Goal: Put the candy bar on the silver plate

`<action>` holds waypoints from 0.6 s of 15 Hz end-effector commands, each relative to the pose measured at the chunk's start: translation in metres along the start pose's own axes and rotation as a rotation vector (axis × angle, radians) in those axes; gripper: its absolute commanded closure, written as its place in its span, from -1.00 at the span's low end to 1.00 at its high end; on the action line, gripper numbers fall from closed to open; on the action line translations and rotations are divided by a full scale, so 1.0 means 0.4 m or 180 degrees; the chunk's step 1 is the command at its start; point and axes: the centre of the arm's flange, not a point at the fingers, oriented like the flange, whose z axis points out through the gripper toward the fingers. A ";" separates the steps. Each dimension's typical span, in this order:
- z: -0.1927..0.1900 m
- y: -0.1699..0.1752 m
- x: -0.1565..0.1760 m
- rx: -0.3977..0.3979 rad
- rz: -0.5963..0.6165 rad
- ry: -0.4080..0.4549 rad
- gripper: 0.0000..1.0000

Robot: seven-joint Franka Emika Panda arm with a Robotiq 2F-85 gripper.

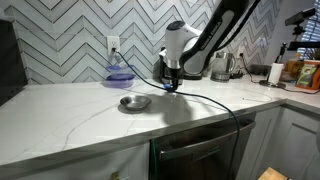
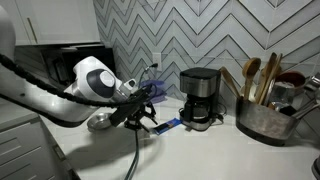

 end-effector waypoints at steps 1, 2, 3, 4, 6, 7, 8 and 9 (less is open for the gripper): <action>0.040 -0.038 0.007 -0.0036 0.0014 0.0052 0.68; 0.047 -0.043 0.009 -0.0044 0.0028 0.0050 0.75; 0.051 -0.046 0.010 -0.0032 0.0036 0.0057 0.81; 0.056 -0.050 0.011 -0.0027 0.0034 0.0056 0.79; 0.068 -0.056 0.015 -0.0045 0.0030 0.0075 0.76; 0.072 -0.058 0.016 -0.0088 0.0008 0.0085 0.65; 0.076 -0.060 0.020 -0.0132 -0.0017 0.0093 0.51; 0.078 -0.061 0.022 -0.0157 -0.0037 0.0097 0.46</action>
